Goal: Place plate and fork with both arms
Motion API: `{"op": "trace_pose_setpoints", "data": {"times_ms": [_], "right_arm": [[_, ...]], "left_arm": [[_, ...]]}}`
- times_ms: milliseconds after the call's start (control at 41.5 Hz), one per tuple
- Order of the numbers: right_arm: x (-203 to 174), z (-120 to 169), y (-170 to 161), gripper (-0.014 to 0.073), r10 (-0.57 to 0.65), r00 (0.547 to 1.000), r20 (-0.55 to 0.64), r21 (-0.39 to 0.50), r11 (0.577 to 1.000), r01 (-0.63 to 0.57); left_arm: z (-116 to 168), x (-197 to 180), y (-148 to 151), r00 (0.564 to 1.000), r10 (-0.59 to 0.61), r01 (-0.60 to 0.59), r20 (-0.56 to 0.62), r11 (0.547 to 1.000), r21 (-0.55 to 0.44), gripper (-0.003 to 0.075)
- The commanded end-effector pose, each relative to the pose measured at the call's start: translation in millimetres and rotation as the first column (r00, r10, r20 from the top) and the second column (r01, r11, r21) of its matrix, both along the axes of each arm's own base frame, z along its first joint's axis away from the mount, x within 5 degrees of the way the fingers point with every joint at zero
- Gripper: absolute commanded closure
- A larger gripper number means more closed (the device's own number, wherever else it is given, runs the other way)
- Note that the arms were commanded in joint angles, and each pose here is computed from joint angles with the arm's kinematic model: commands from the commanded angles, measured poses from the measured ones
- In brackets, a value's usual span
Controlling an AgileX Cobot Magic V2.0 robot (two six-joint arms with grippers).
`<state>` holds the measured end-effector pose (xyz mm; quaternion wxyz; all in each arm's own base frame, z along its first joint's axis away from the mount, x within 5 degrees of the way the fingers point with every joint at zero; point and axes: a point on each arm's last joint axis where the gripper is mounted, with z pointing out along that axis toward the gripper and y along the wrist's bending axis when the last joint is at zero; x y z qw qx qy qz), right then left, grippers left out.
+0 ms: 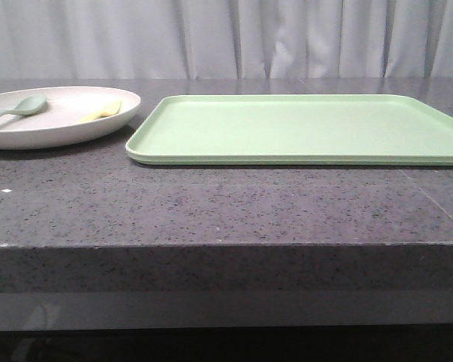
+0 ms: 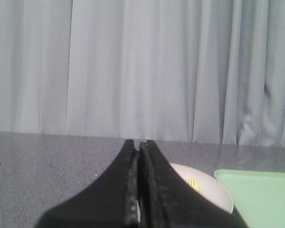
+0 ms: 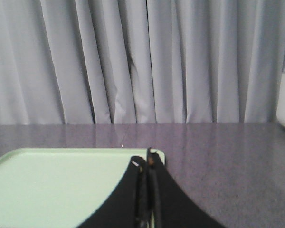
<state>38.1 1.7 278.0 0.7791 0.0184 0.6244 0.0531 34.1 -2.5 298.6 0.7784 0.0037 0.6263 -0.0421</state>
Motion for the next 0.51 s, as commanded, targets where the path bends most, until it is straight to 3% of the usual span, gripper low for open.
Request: {"op": "trace_pose_setpoints", "data": {"times_ms": [0,193,481], "right_arm": [[-8.0,39.3,-0.3,0.0683,-0.005,0.999,0.047,-0.021,1.000,0.006],[-0.2,78.2,0.3,0.0683,-0.003,0.992,-0.126,-0.035,0.999,-0.002],[38.6,77.8,1.9,0.0683,-0.003,0.938,-0.347,-0.043,0.999,-0.012]], "left_arm": [[45.0,-5.6,0.1,0.999,-0.003,0.004,0.036,1.000,-0.014,0.0741],[93.0,3.5,-1.5,0.993,-0.014,0.014,-0.121,1.000,-0.001,0.0740],[92.2,41.8,-3.7,0.955,-0.015,0.018,-0.295,1.000,0.006,0.0740]]}}
